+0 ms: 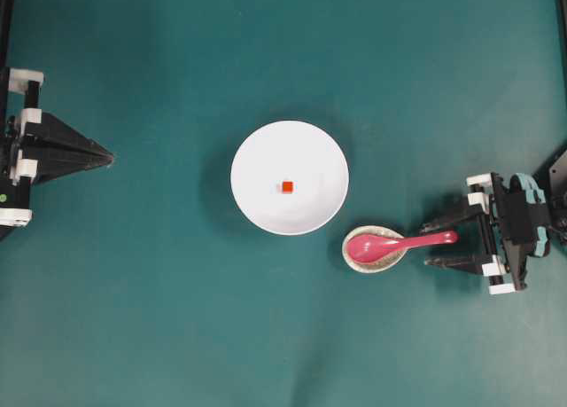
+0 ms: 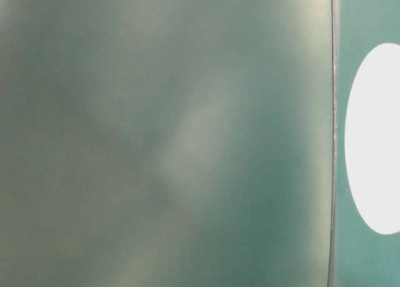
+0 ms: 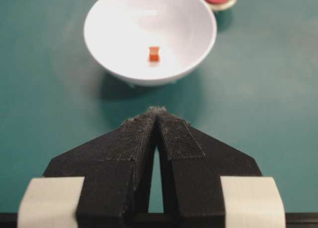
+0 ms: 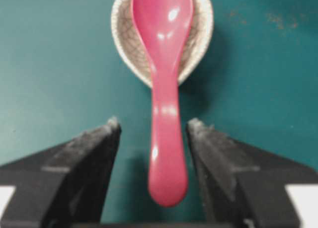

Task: Grip the spoon and scoop the red block from the bowl with right arm.
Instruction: 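Lower the open right gripper around the pink spoon handle, then close the right gripper on the end of the spoon handle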

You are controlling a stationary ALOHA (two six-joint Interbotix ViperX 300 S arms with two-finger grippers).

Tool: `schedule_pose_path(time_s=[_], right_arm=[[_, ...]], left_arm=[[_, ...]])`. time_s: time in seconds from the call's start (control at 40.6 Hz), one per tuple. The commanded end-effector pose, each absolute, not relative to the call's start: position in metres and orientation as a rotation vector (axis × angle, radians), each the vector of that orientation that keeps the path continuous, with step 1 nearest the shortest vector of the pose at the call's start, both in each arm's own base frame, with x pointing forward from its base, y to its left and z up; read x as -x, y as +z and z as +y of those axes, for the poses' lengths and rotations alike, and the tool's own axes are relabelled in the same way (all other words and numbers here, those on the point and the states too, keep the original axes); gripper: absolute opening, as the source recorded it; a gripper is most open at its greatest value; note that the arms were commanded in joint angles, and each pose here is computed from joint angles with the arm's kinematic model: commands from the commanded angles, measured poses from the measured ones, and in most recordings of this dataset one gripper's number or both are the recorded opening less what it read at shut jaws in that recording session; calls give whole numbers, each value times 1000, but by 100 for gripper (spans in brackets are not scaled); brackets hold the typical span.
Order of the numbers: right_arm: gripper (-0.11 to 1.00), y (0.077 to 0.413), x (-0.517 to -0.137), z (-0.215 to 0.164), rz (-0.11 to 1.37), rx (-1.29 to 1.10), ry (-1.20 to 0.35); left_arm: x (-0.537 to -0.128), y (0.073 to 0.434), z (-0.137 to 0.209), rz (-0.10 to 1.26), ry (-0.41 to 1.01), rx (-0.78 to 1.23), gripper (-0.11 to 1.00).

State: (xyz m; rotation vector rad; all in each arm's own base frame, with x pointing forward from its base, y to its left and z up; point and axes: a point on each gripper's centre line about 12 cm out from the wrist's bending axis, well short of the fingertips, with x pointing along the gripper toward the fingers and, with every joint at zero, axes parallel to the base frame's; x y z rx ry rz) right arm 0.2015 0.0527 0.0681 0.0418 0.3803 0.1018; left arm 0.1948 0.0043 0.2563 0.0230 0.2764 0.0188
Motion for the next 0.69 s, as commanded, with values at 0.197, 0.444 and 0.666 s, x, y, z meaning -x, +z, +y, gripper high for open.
schedule_pose_path(time_s=[0.197,0.444,0.666], right_arm=[[60,75,-202,51,331,-51,89],[59,75,-203,51,327,-52,89],[44,75,-202,53,328,-50,99]], left_arm=[[-198,266,5,255,22,-24,0],[-198,265,5,256,22,-24,0],[-198,265,5,256,22,-23,0]])
